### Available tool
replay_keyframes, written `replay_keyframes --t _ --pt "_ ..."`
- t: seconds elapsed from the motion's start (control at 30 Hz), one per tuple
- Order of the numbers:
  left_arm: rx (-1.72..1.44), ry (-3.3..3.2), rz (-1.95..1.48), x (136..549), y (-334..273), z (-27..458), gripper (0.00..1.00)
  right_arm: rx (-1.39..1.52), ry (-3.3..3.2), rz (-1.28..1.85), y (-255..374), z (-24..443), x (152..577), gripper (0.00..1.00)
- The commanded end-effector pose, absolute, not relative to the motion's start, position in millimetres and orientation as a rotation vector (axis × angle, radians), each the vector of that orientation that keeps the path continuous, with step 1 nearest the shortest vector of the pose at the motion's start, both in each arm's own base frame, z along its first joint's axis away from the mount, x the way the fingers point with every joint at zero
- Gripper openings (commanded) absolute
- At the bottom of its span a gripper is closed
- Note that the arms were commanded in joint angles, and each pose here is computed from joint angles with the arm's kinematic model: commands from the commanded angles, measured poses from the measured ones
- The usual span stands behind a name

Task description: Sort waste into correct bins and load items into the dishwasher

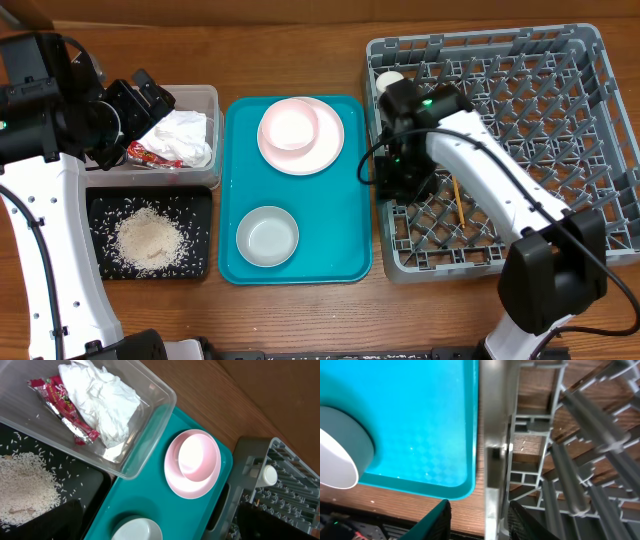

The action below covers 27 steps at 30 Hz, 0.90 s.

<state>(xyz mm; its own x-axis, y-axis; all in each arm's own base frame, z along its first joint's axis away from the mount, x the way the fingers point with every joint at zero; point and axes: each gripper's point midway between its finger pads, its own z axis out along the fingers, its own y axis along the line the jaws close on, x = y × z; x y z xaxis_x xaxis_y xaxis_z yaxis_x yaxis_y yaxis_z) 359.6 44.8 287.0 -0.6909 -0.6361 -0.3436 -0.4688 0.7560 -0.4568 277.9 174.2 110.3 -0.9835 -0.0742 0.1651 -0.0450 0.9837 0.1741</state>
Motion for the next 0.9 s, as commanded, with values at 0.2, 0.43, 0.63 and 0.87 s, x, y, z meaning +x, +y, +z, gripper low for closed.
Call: replay_keyframes --t 0.2,0.43,0.63,0.87 --pt "-0.808 2.432 -0.470 359.1 42.7 300.3 1.00 0.010 -2.989 0.028 165.1 105.9 266.6 0.38" --pt "-0.808 2.432 -0.470 359.1 42.7 300.3 1.00 -0.010 -2.932 0.080 156.5 94.5 251.3 0.34" --pt "-0.808 2.432 -0.470 359.1 42.7 300.3 1.00 -0.033 -2.916 0.082 155.6 87.9 247.0 0.30" --pt "-0.808 2.432 -0.470 359.1 42.7 300.3 1.00 -0.043 -2.887 -0.014 167.3 88.8 242.6 0.26"
